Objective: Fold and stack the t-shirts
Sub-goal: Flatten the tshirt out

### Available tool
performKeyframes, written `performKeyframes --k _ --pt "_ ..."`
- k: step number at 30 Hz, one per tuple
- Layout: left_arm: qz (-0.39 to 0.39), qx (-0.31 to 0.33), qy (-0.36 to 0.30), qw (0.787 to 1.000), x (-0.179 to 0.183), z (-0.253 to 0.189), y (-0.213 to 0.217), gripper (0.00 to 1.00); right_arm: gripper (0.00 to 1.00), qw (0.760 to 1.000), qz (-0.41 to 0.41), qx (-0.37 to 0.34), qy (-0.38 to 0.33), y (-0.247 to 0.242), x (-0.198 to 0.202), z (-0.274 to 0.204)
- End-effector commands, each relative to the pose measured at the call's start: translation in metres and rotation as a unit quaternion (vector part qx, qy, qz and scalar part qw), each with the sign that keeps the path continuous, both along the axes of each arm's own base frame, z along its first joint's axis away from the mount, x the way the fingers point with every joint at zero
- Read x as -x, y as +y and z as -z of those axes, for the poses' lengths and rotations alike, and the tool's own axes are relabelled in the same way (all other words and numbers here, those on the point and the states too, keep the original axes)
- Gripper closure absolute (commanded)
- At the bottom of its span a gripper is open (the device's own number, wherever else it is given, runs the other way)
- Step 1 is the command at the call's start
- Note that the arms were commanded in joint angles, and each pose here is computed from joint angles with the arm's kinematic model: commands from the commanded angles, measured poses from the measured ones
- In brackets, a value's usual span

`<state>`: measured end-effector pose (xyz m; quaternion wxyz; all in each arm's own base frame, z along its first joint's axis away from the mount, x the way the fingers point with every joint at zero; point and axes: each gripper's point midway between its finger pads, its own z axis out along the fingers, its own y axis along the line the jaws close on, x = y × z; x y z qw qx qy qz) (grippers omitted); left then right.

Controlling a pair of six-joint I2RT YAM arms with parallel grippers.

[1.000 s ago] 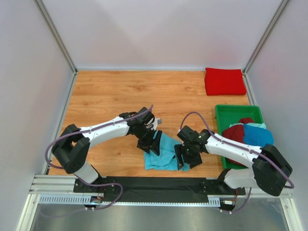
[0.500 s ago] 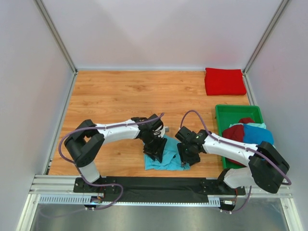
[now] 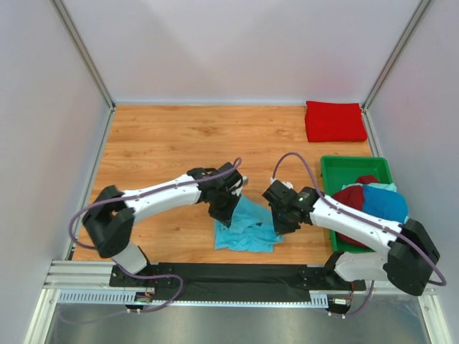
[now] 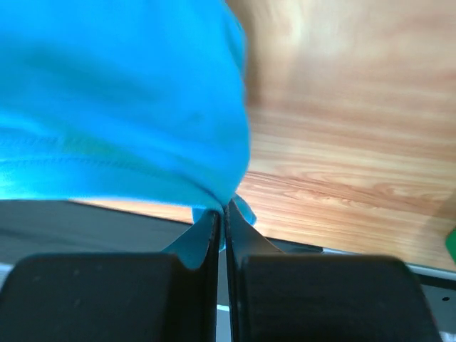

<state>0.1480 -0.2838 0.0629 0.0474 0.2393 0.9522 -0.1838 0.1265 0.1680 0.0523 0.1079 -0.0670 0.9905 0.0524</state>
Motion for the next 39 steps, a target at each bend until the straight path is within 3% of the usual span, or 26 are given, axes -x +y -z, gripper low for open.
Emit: performKeyframes --k 1,7,8,10,12,13,18,20,23,25,27,29,31,33,34,35,36,38,39 --pt "-0.007 0.032 -0.161 0.986 -0.035 -0.110 0.016 1.00 1.00 0.992 0.005 -0.049 -0.120 0.013 -0.038 -0.085" --pt "-0.071 0.075 -0.352 0.930 -0.058 -0.267 0.066 1.00 1.00 0.957 -0.047 -0.175 -0.225 0.055 -0.061 -0.225" --pt "-0.097 0.093 -0.397 0.908 -0.060 -0.305 0.083 1.00 1.00 0.950 -0.071 -0.202 -0.229 0.068 -0.055 -0.243" --pt "-0.115 0.106 -0.432 0.888 -0.058 -0.334 0.101 1.00 1.00 0.928 -0.116 -0.246 -0.254 0.092 -0.051 -0.286" --pt "-0.153 0.131 -0.480 0.854 -0.051 -0.376 0.131 1.00 1.00 0.910 -0.173 -0.271 -0.262 0.115 -0.030 -0.310" --pt "-0.163 0.140 -0.494 0.843 -0.048 -0.388 0.141 1.00 1.00 0.892 -0.191 -0.297 -0.281 0.122 -0.022 -0.341" --pt "-0.207 0.199 -0.570 0.770 -0.017 -0.450 0.203 1.00 1.00 0.847 -0.281 -0.346 -0.290 0.159 0.016 -0.386" --pt "-0.212 0.214 -0.586 0.752 -0.007 -0.465 0.220 1.00 1.00 0.825 -0.310 -0.382 -0.276 0.169 0.032 -0.399" --pt "-0.220 0.209 -0.600 0.740 -0.001 -0.475 0.236 1.00 1.00 0.802 -0.341 -0.419 -0.254 0.178 0.049 -0.404" --pt "-0.219 0.198 -0.603 0.741 -0.002 -0.475 0.238 1.00 1.00 0.795 -0.350 -0.428 -0.250 0.179 0.054 -0.405" --pt "-0.220 0.186 -0.603 0.744 -0.011 -0.473 0.231 1.00 1.00 0.806 -0.334 -0.414 -0.261 0.171 0.047 -0.397" --pt "-0.203 0.160 -0.597 0.759 -0.029 -0.463 0.208 1.00 1.00 0.834 -0.285 -0.372 -0.293 0.159 0.024 -0.384" --pt "-0.189 0.137 -0.589 0.773 -0.046 -0.453 0.186 1.00 1.00 0.881 -0.197 -0.295 -0.313 0.130 -0.012 -0.355" --pt "-0.153 0.088 -0.560 0.809 -0.077 -0.418 0.142 1.00 1.00 0.924 -0.135 -0.204 -0.293 0.096 -0.033 -0.308" --pt "-0.131 0.085 -0.537 0.829 -0.086 -0.402 0.121 1.00 1.00 0.940 -0.057 -0.166 -0.294 0.070 -0.053 -0.294" --pt "-0.125 0.066 -0.489 0.861 -0.109 -0.365 0.089 1.00 1.00 0.950 -0.023 -0.132 -0.282 0.051 -0.061 -0.276" --pt "-0.131 0.056 -0.459 0.877 -0.125 -0.344 0.079 1.00 1.00 0.968 0.001 -0.065 -0.244 0.024 -0.061 -0.234" --pt "-0.125 0.024 -0.378 0.917 -0.159 -0.281 0.041 1.00 1.00 0.973 0.081 -0.019 -0.216 -0.026 -0.075 -0.199" --pt "-0.125 0.003 -0.361 0.924 -0.173 -0.262 0.035 1.00 1.00 0.972 0.101 -0.017 -0.212 -0.036 -0.083 -0.185"
